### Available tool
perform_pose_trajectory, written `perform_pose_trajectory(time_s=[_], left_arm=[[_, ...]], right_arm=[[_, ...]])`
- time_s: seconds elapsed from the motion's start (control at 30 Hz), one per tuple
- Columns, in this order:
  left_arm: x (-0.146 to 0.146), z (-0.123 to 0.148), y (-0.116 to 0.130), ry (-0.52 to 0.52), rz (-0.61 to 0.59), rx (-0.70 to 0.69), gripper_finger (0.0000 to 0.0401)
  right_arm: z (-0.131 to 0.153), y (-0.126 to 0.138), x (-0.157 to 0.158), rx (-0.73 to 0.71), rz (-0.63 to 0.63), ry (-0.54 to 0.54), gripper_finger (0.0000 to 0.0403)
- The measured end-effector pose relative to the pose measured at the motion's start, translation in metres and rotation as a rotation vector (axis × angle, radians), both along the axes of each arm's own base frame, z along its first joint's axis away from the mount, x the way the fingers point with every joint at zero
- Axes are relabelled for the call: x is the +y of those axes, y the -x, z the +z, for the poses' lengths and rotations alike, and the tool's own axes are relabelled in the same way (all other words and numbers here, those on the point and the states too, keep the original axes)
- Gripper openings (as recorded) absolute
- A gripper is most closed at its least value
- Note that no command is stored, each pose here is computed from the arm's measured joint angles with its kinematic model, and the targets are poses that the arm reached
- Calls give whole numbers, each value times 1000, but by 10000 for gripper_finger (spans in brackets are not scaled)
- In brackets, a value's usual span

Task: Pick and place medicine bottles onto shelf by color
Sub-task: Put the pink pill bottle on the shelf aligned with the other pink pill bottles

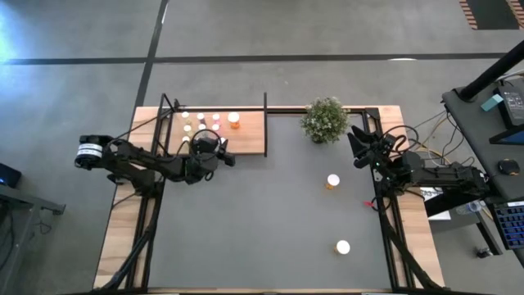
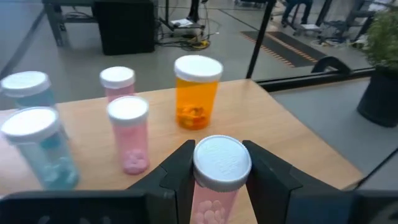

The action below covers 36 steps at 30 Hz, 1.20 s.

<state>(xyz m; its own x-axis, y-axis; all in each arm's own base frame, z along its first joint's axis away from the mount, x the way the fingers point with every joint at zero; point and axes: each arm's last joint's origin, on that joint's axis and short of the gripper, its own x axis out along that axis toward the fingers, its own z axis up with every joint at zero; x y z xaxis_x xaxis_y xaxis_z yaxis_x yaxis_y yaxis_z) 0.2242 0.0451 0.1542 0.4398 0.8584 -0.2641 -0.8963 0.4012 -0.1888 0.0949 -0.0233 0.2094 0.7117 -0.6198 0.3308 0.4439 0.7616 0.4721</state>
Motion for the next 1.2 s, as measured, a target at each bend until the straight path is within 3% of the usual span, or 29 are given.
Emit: perform_pose_trajectory(time_s=[0.73, 1.2], left_arm=[[7, -21, 12, -39, 125, 83, 103], [9, -22, 11, -40, 132, 70, 103]], right_arm=[[0, 0, 0, 0, 0, 0, 260], [0, 0, 0, 0, 0, 0, 260]])
